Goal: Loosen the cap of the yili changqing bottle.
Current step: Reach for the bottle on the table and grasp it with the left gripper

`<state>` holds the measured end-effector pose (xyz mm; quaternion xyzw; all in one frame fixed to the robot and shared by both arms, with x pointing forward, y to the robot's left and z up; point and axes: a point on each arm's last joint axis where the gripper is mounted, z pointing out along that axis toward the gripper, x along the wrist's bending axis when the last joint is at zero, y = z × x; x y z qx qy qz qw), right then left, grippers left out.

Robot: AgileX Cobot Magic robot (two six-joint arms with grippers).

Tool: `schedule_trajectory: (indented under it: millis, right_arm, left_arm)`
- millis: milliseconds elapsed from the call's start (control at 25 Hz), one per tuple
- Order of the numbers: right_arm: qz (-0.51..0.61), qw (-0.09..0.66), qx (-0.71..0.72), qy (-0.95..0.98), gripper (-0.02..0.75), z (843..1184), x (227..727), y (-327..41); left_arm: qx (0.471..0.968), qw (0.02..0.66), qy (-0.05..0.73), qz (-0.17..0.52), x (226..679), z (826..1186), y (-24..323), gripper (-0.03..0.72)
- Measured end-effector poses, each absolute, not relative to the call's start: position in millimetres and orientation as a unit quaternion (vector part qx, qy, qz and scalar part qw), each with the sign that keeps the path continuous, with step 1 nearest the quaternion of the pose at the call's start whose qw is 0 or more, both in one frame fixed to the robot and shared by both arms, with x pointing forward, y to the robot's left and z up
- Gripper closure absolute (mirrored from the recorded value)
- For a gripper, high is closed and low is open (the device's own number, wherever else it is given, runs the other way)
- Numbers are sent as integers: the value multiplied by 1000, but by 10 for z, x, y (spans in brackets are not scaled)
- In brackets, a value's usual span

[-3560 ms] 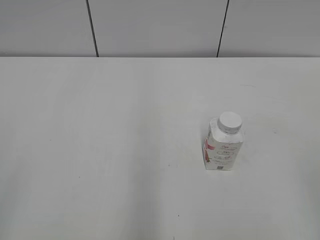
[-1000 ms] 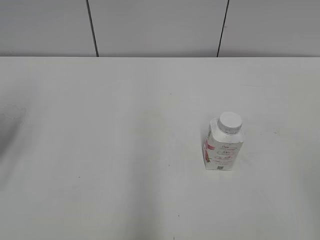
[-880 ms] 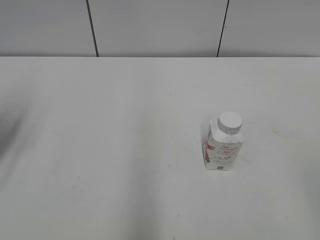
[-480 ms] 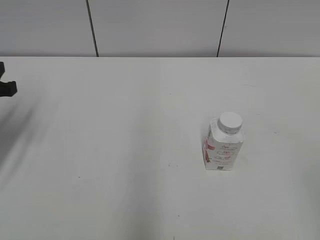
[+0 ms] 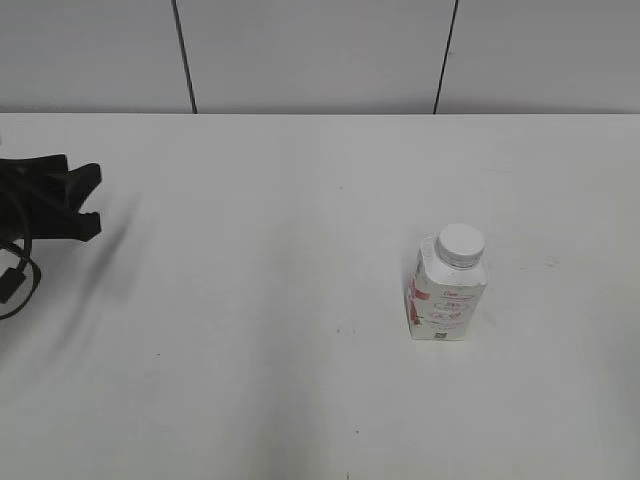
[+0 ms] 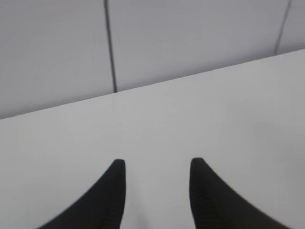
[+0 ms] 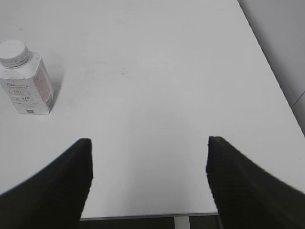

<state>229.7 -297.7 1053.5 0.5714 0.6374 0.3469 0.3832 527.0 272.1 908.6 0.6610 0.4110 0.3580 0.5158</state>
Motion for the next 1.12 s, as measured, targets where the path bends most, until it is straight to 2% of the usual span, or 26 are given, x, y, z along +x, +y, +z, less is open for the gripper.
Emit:
schedule_trajectory:
  millis: [160, 360, 560, 800, 1000, 1120]
  right_arm:
    - [347, 383, 571, 637, 153, 10535, 2297, -2977]
    - [347, 383, 571, 637, 153, 10535, 2297, -2977]
    - [347, 383, 571, 637, 153, 10535, 2297, -2977]
    - [347, 383, 571, 637, 153, 10535, 2297, -2977]
    - [347, 383, 571, 637, 153, 10535, 2297, -2977]
    - [347, 383, 571, 637, 153, 10535, 2297, -2977]
  left_arm:
    - [687, 538, 369, 321, 5366, 9043, 2619, 404]
    - [734, 568, 279, 248, 5494, 9000, 2449, 404]
    - [775, 569, 189, 203, 5628, 8907, 2334, 396]
    - [802, 566, 106, 159, 5727, 8743, 2064, 304]
    - [806, 571, 71, 137, 5721, 8706, 1782, 177]
    - [805, 578, 54, 121, 5698, 8741, 1577, 137]
